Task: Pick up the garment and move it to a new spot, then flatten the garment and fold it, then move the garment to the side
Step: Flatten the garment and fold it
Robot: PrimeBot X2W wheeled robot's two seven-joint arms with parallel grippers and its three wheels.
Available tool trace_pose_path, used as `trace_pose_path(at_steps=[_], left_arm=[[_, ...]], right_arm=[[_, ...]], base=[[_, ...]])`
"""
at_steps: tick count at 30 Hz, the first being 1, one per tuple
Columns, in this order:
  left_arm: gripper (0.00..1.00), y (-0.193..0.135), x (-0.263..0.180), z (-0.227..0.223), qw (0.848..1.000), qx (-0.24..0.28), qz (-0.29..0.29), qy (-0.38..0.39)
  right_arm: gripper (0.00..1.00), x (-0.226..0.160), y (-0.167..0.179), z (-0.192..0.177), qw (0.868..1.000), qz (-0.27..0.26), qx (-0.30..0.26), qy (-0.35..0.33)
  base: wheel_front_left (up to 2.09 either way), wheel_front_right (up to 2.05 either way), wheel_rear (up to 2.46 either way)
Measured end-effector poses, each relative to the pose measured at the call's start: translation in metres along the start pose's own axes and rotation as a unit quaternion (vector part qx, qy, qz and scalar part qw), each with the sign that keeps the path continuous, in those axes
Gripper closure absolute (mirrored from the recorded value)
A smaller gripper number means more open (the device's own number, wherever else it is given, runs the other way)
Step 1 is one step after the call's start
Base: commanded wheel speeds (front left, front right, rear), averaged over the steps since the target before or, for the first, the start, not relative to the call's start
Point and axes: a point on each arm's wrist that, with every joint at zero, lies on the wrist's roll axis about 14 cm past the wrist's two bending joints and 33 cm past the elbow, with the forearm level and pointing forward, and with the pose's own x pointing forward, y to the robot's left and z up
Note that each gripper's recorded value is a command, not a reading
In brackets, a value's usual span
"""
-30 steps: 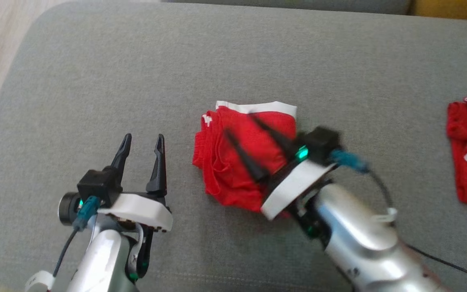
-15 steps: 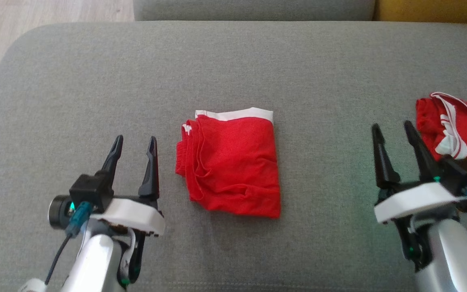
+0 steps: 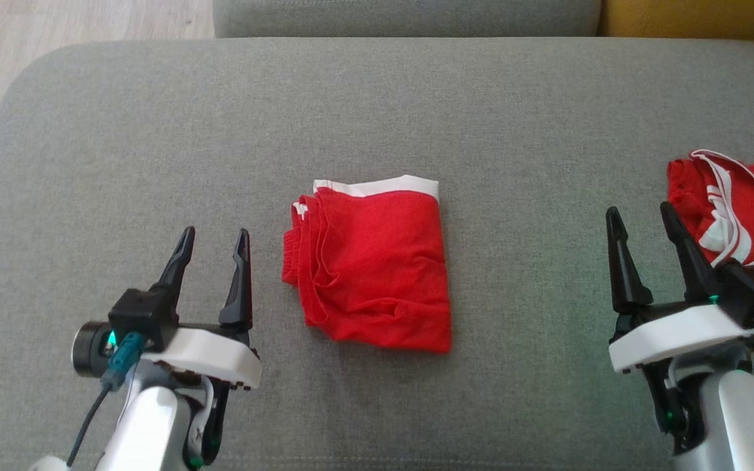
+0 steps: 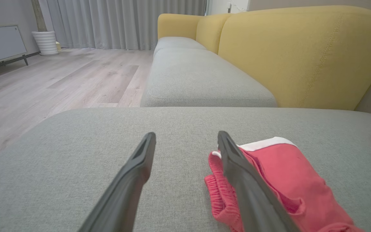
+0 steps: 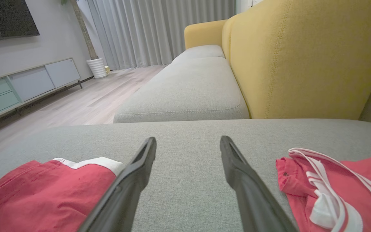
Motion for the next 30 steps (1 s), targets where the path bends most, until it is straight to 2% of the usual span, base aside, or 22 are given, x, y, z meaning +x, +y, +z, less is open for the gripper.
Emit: trace_pose_path(at_steps=[7, 8, 9, 13, 18, 24, 30], left_arm=[[0.00, 0.000, -0.001, 0.002, 1.000, 0.002, 0.001, -0.002], [0.00, 0.000, 0.000, 0.002, 1.000, 0.002, 0.000, -0.002], [0.00, 0.000, 0.000, 0.002, 1.000, 0.002, 0.000, -0.001], [0.00, 0.000, 0.000, -0.001, 1.000, 0.003, 0.000, 0.003], [0.00, 0.003, -0.002, -0.005, 1.000, 0.004, 0.005, 0.008], [0.00, 0.014, -0.001, -0.005, 1.000, 0.006, 0.022, 0.009], [0.00, 0.024, -0.001, -0.010, 0.999, 0.007, 0.037, 0.018]], right_arm=[[0.00, -0.005, 0.000, -0.005, 1.000, -0.004, -0.004, 0.009], [0.57, -0.005, 0.000, -0.005, 1.000, -0.004, -0.003, 0.011], [1.00, -0.005, 0.000, -0.006, 1.000, -0.004, -0.003, 0.012], [1.00, -0.002, 0.016, -0.016, 0.999, 0.020, 0.000, 0.031], [1.00, 0.013, 0.077, -0.045, 0.991, 0.113, 0.008, 0.075], [1.00, 0.027, 0.160, -0.071, 0.964, 0.241, 0.017, 0.111], [1.00, 0.028, 0.207, -0.095, 0.937, 0.318, 0.026, 0.143]], base=[[0.00, 0.00, 0.00], [0.00, 0.00, 0.00], [0.00, 0.00, 0.00], [0.00, 0.00, 0.00], [0.00, 0.00, 0.00], [0.00, 0.00, 0.00], [0.00, 0.00, 0.00]])
